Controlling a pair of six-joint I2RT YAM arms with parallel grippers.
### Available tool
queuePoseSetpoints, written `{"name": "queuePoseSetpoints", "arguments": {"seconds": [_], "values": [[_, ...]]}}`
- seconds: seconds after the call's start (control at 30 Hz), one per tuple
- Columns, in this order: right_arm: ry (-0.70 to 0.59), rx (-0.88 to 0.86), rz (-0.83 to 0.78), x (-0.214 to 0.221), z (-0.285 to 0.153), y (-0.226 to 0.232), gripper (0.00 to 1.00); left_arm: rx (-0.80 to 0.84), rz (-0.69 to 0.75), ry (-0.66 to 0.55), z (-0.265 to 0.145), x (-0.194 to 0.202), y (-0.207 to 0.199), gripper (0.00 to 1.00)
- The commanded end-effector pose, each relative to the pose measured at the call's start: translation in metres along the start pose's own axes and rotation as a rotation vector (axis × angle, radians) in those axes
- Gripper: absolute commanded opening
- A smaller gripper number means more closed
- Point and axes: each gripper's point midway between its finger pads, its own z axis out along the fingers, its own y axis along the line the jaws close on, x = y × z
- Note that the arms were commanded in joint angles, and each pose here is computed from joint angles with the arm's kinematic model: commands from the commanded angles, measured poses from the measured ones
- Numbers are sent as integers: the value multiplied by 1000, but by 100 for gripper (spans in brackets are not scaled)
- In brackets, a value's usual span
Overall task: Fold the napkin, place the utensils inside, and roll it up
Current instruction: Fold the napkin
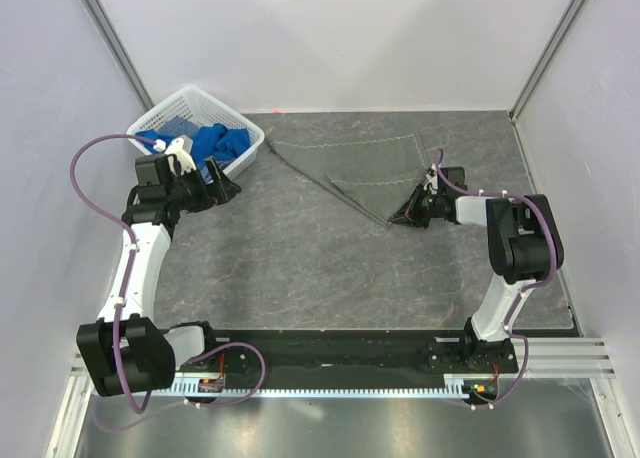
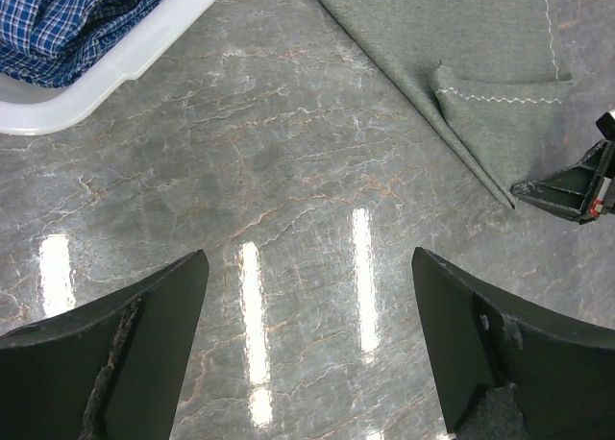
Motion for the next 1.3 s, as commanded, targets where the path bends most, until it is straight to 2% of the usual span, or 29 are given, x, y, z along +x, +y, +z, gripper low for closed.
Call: {"name": "queuePoseSetpoints", "arguments": {"seconds": [0.0, 0.17, 0.3, 0.4, 0.43, 0.53, 0.6, 0.63, 0.67, 0.7, 0.77, 0.8, 0.97, 1.1, 1.27], "values": [[-1, 56, -17, -2, -5, -19, 0, 18, 47, -37, -2, -7, -5, 94], [-61, 164, 32, -17, -48, -65, 0, 36, 37, -37, 1, -4, -15, 93], [-123, 232, 109, -19, -89, -98, 0, 86, 36, -30, 12, 10, -47, 93], [-148, 286, 124, -16, -106, -115, 0, 117, -27, -27, 21, 28, -66, 93], [-158, 300, 118, -17, -110, -118, 0, 148, -71, -65, 23, 24, -77, 92], [-179, 308, 115, -20, -118, -119, 0, 179, -156, -71, 38, 49, -87, 91], [-192, 302, 106, -23, -121, -115, 0, 146, -194, -49, 51, 73, -77, 89], [-193, 298, 103, -24, -121, -114, 4, 137, -231, -55, 57, 81, -70, 86], [-202, 290, 100, -27, -122, -111, 12, 122, -252, -54, 62, 86, -65, 85], [-204, 291, 96, -27, -123, -110, 31, 128, -264, -66, 65, 86, -65, 83], [-224, 298, 86, -28, -127, -109, 49, 151, -309, -83, 74, 88, -65, 80], [-236, 298, 82, -30, -129, -108, 53, 152, -342, -83, 78, 89, -65, 79], [-308, 261, 37, -42, -142, -89, 64, 153, -449, -105, 115, 91, -58, 79], [-337, 227, 13, -48, -150, -76, 65, 145, -569, -100, 148, 93, -56, 75], [-366, 189, -18, -54, -157, -61, 66, 128, -631, -99, 187, 92, -62, 71]]}}
